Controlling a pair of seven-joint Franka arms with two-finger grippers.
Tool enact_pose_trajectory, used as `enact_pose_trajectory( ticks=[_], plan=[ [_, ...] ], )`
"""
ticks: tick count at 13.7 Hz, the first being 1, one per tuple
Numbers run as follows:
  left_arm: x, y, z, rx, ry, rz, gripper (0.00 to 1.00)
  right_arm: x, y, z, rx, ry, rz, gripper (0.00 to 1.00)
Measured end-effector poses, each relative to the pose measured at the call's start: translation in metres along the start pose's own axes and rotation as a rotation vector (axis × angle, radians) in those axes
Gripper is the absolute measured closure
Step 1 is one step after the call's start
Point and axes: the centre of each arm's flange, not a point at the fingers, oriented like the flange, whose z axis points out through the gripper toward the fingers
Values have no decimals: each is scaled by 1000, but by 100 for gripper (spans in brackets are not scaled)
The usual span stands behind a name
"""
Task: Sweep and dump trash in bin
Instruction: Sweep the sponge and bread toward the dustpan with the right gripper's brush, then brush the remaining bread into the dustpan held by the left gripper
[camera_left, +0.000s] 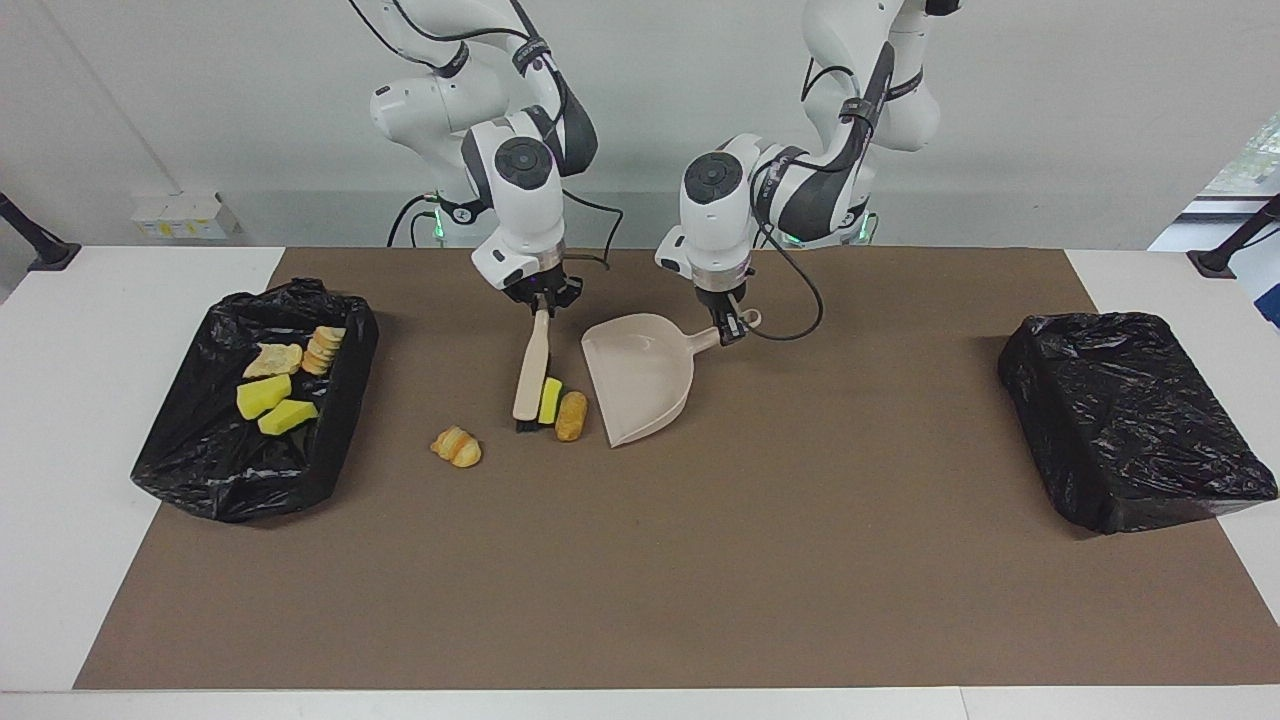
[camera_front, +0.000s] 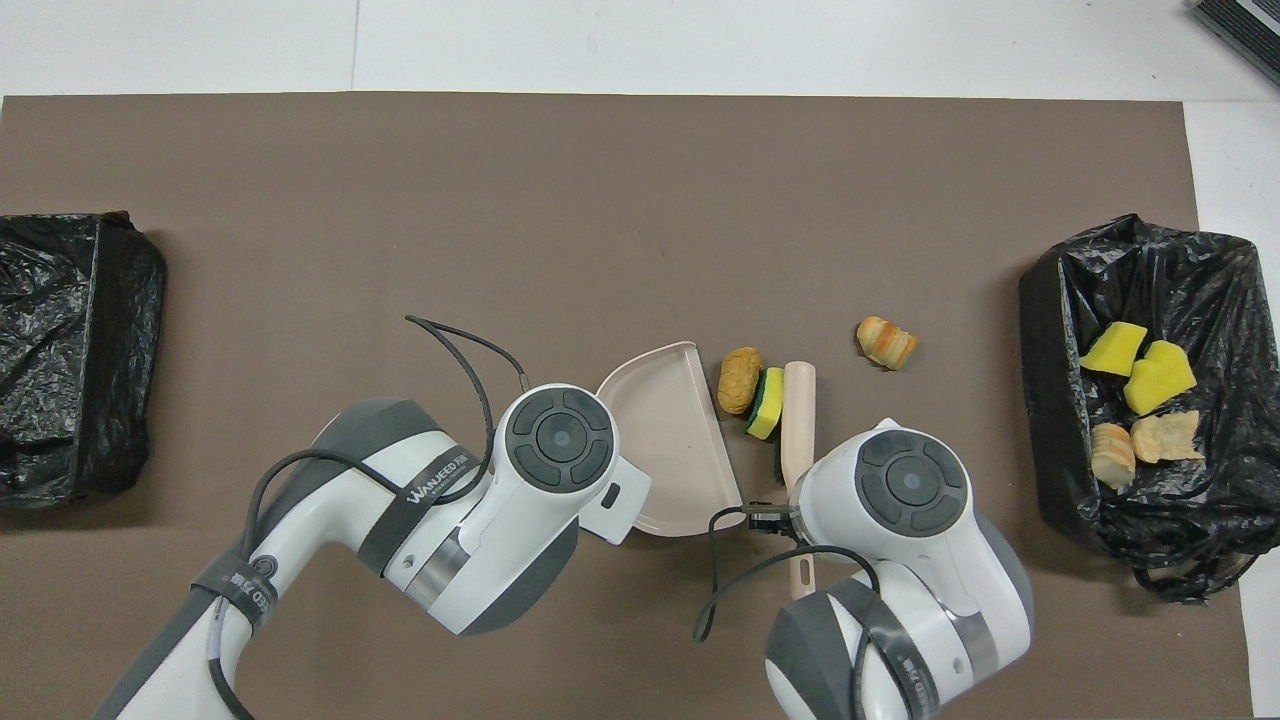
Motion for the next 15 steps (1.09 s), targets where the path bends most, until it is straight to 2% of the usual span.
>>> enact_pose_trajectory(
  ticks=[3,6,8,11,15],
  plan=[
    [0,0,0,-1,-1,0,68,-8,-15,-1,69,-32,-101,74],
    [0,0,1,-1,-1,-1,68,-13,-24,-3,141,-60,-341,74],
    [0,0,1,1,1,-3,68,-15,-26,-14,152,-92,-439,74],
    [0,0,1,1,2,-5,68,-10,-17,-51,134,-165,-468,74],
    [0,-1,1,4,7,-23,68,25,41,-85,13,-112,-415,74]
  ],
)
